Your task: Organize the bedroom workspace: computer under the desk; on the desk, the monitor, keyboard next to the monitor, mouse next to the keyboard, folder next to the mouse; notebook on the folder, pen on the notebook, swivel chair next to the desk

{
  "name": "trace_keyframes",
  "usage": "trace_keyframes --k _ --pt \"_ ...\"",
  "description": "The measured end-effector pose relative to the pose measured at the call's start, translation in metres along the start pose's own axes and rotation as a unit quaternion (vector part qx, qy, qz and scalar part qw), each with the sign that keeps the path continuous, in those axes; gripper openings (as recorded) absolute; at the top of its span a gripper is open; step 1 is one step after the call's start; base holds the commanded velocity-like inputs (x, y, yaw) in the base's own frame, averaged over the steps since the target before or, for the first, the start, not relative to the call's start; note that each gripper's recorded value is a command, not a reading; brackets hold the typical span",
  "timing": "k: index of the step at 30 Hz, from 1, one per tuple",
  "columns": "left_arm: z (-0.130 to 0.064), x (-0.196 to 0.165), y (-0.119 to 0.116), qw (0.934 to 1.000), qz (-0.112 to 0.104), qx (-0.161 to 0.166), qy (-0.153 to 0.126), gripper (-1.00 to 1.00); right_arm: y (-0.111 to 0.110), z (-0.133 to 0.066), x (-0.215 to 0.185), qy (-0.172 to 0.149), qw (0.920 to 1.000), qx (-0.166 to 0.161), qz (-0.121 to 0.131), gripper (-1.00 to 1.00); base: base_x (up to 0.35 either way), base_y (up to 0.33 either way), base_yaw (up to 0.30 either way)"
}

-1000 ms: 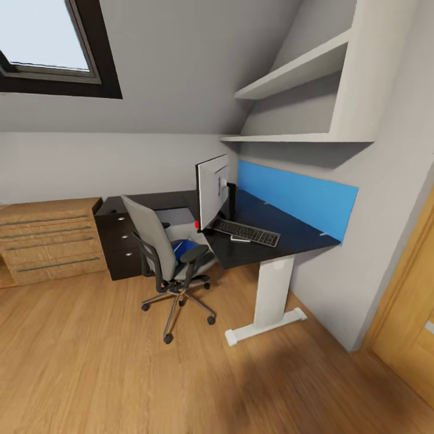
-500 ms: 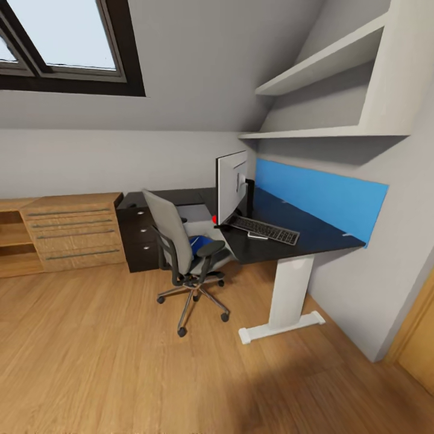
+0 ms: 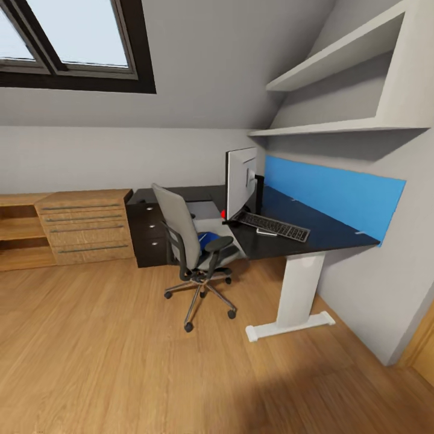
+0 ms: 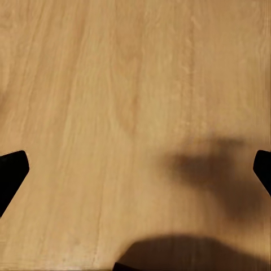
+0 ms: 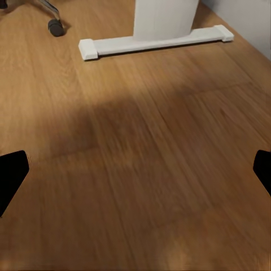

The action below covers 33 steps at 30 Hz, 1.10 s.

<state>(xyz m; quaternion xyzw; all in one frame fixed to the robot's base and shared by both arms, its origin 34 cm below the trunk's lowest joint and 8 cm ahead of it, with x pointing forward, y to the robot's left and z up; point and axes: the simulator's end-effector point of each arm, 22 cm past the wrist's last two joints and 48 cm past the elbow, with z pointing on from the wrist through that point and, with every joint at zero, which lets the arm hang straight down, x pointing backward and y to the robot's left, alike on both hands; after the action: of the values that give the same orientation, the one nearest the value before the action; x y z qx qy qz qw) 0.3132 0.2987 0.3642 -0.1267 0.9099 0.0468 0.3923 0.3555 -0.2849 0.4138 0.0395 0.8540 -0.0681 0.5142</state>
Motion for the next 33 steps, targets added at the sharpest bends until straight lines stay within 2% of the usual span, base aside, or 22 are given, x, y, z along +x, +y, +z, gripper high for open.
trace_keyframes --k 12,16,19,20,21,23,24,25,26,28,29,30,32,33 --pt "0.014 0.021 0.001 1.0000 0.000 0.001 0.000 1.00 0.001 0.008 0.024 0.000 1.0000 0.001 0.000 1.00 0.000 0.000 0.275" --pt "0.019 0.026 0.001 1.0000 0.000 0.002 -0.003 1.00 0.002 0.010 0.033 0.000 1.0000 -0.001 -0.001 1.00 0.000 0.000 0.134" --pt "0.043 -0.031 -0.017 0.9973 -0.012 0.020 -0.070 1.00 0.007 0.014 0.035 -0.006 0.9999 -0.008 -0.001 1.00 0.000 0.000 0.019" --pt "0.057 -0.058 -0.026 0.9967 -0.020 0.025 -0.075 1.00 0.015 0.022 0.023 -0.023 0.9995 -0.022 -0.006 1.00 0.000 0.000 0.005" --pt "0.067 -0.074 -0.033 0.9971 -0.025 0.027 -0.066 1.00 0.018 0.031 0.013 -0.036 0.9990 -0.026 -0.007 1.00 0.000 0.000 0.003" --pt "0.079 -0.090 -0.042 0.9988 -0.026 0.029 -0.029 1.00 0.024 0.053 -0.009 -0.053 0.9981 -0.029 -0.008 1.00 0.000 0.000 0.002" --pt "0.084 -0.113 -0.056 0.9992 -0.028 0.030 -0.002 1.00 0.031 0.083 -0.035 -0.045 0.9986 -0.028 -0.009 1.00 0.000 0.000 0.001" --pt "0.082 -0.179 -0.078 0.9984 -0.036 0.037 -0.020 1.00 0.044 0.122 -0.089 -0.047 0.9985 -0.026 -0.006 1.00 0.000 0.000 0.000" --pt "0.079 -0.206 -0.088 0.9981 -0.038 0.041 -0.026 1.00 0.049 0.136 -0.114 -0.047 0.9986 -0.025 -0.004 1.00 0.000 0.000 0.000" --pt "0.074 -0.239 -0.105 0.9976 -0.041 0.049 -0.026 1.00 0.060 0.153 -0.145 -0.036 0.9990 -0.025 0.002 1.00 0.000 0.000 0.000" --pt "0.065 -0.268 -0.130 0.9969 -0.044 0.064 -0.014 1.00 0.076 0.167 -0.177 -0.007 0.9995 -0.029 0.009 1.00 0.000 0.000 0.000" --pt "0.063 -0.280 -0.140 0.9964 -0.045 0.070 -0.013 1.00 0.084 0.175 -0.198 -0.006 0.9994 -0.031 0.012 1.00 0.000 0.000 0.000" --pt "0.054 -0.302 -0.164 0.9951 -0.045 0.088 -0.003 1.00 0.107 0.188 -0.235 0.037 0.9983 -0.043 0.016 1.00 0.000 0.000 0.000" --pt "0.053 -0.307 -0.169 0.9947 -0.045 0.093 -0.001 1.00 0.117 0.192 -0.254 0.044 0.9977 -0.049 0.018 1.00 0.000 0.000 0.000"
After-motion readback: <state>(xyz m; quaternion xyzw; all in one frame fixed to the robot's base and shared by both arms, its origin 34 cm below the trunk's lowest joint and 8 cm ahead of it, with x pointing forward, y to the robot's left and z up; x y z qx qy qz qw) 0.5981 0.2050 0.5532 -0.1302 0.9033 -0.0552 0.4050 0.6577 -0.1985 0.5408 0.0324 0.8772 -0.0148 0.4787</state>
